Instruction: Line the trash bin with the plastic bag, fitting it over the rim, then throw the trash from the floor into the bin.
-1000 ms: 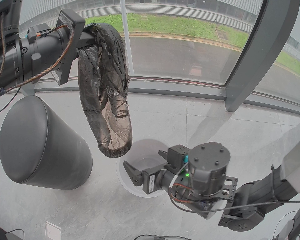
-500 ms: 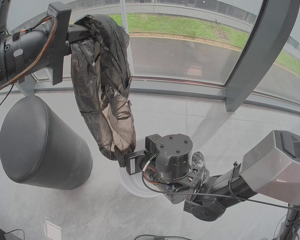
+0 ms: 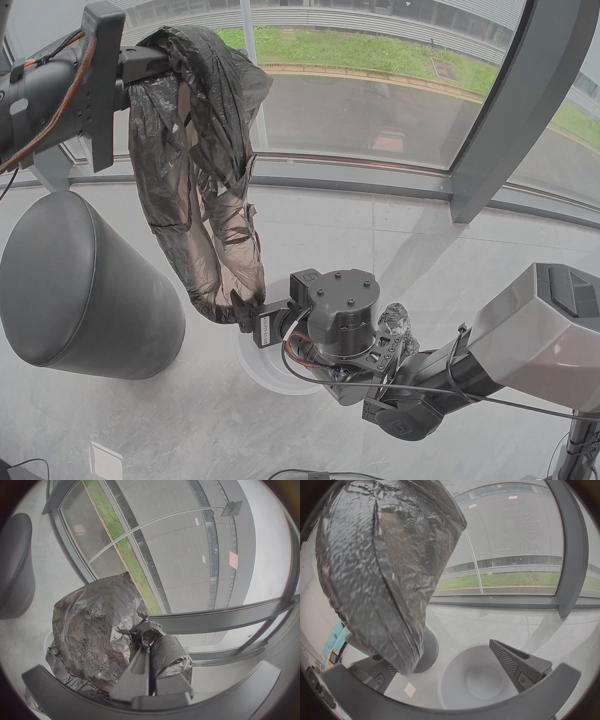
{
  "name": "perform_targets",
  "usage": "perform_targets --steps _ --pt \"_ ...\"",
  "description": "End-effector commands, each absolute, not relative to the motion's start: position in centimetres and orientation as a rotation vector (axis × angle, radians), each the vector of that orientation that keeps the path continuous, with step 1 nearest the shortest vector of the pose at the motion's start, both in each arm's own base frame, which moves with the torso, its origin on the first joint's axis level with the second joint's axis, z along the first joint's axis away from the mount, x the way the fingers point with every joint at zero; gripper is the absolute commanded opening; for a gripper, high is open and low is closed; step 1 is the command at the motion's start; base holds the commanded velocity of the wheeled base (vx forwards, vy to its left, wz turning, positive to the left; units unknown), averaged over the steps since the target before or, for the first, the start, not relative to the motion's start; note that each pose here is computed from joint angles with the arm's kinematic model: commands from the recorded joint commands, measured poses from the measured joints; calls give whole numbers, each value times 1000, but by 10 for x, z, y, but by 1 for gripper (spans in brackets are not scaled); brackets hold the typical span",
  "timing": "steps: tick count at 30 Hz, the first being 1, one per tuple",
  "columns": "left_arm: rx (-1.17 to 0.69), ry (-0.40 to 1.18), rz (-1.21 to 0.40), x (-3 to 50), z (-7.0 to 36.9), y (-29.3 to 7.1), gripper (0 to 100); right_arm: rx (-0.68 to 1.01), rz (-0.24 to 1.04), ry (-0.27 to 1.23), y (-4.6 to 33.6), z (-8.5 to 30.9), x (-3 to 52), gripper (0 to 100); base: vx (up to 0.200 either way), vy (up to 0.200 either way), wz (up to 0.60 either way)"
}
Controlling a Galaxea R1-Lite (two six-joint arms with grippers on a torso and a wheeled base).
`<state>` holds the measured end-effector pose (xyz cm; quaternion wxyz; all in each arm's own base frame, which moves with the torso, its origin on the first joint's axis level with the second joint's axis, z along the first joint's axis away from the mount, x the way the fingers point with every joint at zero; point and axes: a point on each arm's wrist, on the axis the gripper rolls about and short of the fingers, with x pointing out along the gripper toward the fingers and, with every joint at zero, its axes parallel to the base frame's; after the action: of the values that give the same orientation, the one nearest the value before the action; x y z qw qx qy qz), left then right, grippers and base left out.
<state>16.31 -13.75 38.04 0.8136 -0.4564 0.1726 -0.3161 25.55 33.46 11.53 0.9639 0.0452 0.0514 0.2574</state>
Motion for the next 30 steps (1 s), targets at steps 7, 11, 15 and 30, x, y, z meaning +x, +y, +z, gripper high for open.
perform_targets --steps 7,11,15,30 --pt "-972 376 -684 159 379 -134 0 88 529 108 336 114 252 0 0 0 0" --pt "-971 384 -680 162 377 -137 0 85 533 114 336 112 251 0 0 0 0" --pt "-969 389 -679 163 376 -138 0 79 532 124 334 109 250 0 0 0 0" --pt "-942 425 -642 167 357 -138 0 22 667 164 320 103 204 0 0 0 0"
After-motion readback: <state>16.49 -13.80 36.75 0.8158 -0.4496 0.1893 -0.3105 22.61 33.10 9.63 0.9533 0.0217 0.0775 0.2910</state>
